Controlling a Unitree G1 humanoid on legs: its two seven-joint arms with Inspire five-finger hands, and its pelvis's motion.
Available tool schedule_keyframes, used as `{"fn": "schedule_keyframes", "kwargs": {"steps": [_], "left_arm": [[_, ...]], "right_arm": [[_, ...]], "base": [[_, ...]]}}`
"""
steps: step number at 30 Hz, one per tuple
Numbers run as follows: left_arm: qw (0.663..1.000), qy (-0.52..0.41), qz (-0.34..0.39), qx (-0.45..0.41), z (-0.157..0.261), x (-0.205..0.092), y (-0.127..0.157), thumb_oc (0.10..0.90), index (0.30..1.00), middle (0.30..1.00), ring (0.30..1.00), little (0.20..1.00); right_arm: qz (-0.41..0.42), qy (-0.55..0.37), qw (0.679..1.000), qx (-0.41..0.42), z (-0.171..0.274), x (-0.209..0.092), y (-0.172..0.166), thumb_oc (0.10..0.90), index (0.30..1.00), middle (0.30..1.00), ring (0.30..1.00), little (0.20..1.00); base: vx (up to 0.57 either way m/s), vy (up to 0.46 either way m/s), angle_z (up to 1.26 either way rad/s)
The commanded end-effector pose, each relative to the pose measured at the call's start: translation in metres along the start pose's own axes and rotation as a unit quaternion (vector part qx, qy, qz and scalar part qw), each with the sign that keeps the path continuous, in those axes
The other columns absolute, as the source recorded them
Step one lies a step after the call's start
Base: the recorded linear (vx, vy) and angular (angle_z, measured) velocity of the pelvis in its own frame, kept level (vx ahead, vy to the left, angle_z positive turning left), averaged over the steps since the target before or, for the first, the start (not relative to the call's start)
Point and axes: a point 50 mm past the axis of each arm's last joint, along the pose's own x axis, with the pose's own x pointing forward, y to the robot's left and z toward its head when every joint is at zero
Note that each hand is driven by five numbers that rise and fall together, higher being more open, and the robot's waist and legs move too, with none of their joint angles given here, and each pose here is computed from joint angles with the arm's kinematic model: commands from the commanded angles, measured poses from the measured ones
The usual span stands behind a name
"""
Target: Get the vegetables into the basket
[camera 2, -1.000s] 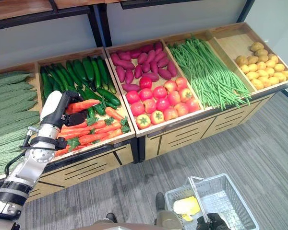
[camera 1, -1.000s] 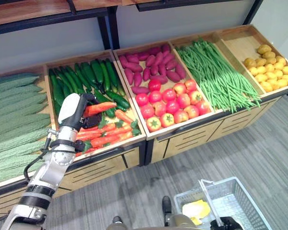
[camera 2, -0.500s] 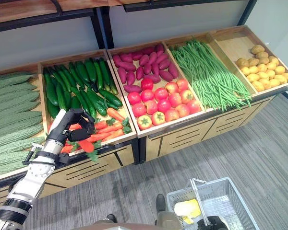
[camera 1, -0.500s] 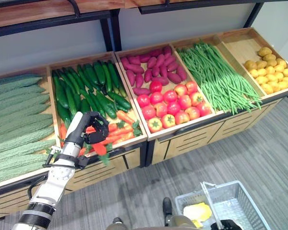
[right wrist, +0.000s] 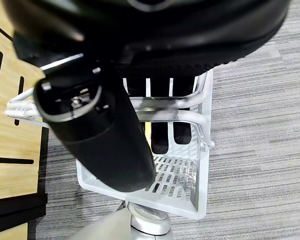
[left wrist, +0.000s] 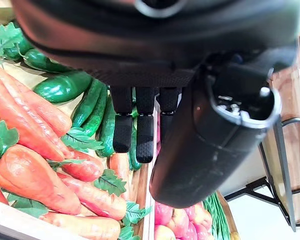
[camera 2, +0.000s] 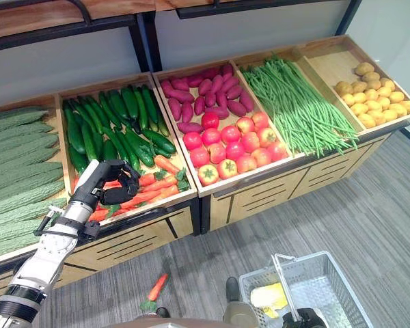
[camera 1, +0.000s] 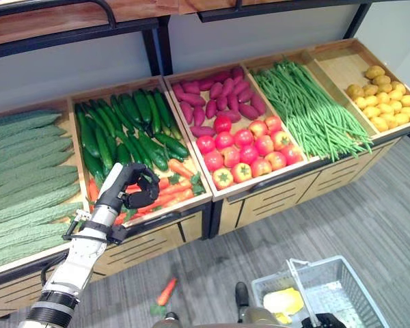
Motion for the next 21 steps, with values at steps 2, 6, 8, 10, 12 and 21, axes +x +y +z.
{"fn": "schedule_keyframes", "kwargs": {"steps": [2, 6, 8, 10, 12, 21], "left_arm": [[0.985, -0.164, 0.044, 0.000, 0.064, 0.020, 0.026, 0.400, 0.300, 0.300, 0.300, 0.300], [0.986, -0.160, 0.039, 0.024, 0.063, 0.020, 0.027, 0.400, 0.300, 0.300, 0.300, 0.300], [0.984, -0.167, 0.038, 0.055, 0.067, 0.019, 0.033, 0.400, 0.300, 0.300, 0.300, 0.300], [0.983, -0.171, 0.040, 0.057, 0.069, 0.019, 0.034, 0.400, 0.300, 0.300, 0.300, 0.300], [0.983, -0.172, 0.042, 0.054, 0.070, 0.020, 0.034, 0.400, 0.300, 0.300, 0.300, 0.300], [0.934, -0.195, 0.095, -0.283, 0.067, 0.022, 0.023, 0.400, 0.300, 0.300, 0.300, 0.300]], "right_arm": [[0.011, -0.024, 1.000, -0.002, 0.011, 0.002, 0.002, 0.400, 0.300, 0.300, 0.300, 0.300], [0.018, -0.019, 1.000, -0.006, 0.008, 0.001, 0.005, 0.400, 0.300, 0.300, 0.300, 0.300], [0.022, -0.014, 1.000, -0.009, 0.006, 0.001, 0.005, 0.400, 0.300, 0.300, 0.300, 0.300], [0.022, -0.014, 1.000, -0.012, 0.006, 0.001, 0.004, 0.400, 0.300, 0.300, 0.300, 0.300], [0.022, -0.012, 1.000, -0.014, 0.005, 0.001, 0.004, 0.400, 0.300, 0.300, 0.300, 0.300], [0.012, -0.013, 1.000, -0.019, 0.006, 0.001, 0.003, 0.400, 0.300, 0.300, 0.300, 0.300]], "base": [[-0.03, 0.058, -0.08], [0.00, 0.031, -0.06], [0.02, 0.002, -0.05], [0.00, 0.000, 0.00], [0.01, -0.021, 0.00], [0.01, -0.053, 0.04]]}}
